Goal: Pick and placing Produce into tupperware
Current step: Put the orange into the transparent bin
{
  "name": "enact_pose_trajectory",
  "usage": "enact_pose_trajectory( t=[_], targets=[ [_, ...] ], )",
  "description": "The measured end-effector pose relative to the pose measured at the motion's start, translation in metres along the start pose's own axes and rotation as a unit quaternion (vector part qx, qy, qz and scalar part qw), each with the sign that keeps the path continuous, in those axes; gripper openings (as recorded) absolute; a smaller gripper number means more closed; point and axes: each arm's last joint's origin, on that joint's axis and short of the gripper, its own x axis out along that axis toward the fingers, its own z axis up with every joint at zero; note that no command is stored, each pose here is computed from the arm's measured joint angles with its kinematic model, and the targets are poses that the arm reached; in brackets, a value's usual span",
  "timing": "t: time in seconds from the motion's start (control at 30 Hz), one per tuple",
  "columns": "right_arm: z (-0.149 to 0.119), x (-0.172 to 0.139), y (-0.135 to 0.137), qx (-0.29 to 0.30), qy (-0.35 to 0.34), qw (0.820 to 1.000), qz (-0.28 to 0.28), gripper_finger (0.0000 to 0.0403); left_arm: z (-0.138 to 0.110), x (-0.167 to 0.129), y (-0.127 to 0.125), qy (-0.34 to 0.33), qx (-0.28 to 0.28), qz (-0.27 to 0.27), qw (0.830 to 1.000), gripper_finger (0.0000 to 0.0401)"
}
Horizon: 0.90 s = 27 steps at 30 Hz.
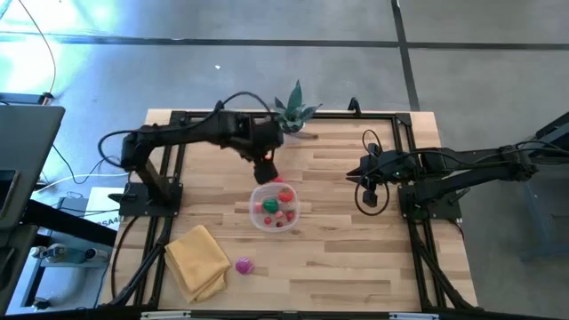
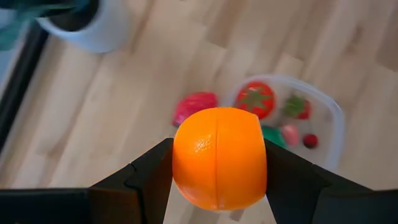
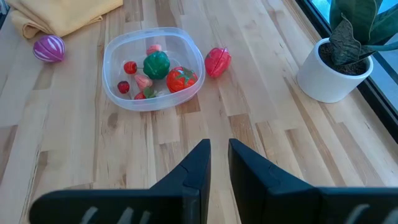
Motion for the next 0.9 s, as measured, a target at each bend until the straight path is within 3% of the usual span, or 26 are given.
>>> enact_pose_trajectory(
  t=[0.17,0.43,0.6,0.9],
  targets=[
    [0.000,0.000,0.000,0.000,0.000,1.000,0.000,0.0046,-0.022,0.015,-0.024,-0.018,0.035,-0.028,0.999,0.0205],
    [0.000,0.000,0.000,0.000,0.000,1.000,0.000,0.0046,-0.056,0.066,-0.040,-0.025,0.053,-0.057,0.997,0.0205],
    [0.000,0.000,0.000,0.000,0.000,1.000,0.000,0.0046,-0.063,0.089,-0.046,-0.057,0.057,-0.095,0.992,0.0205],
    [0.000,0.000,0.000,0.000,0.000,1.000,0.000,0.0046,-0.058,0.097,-0.053,-0.110,0.067,-0.158,0.979,0.0205]
  ],
)
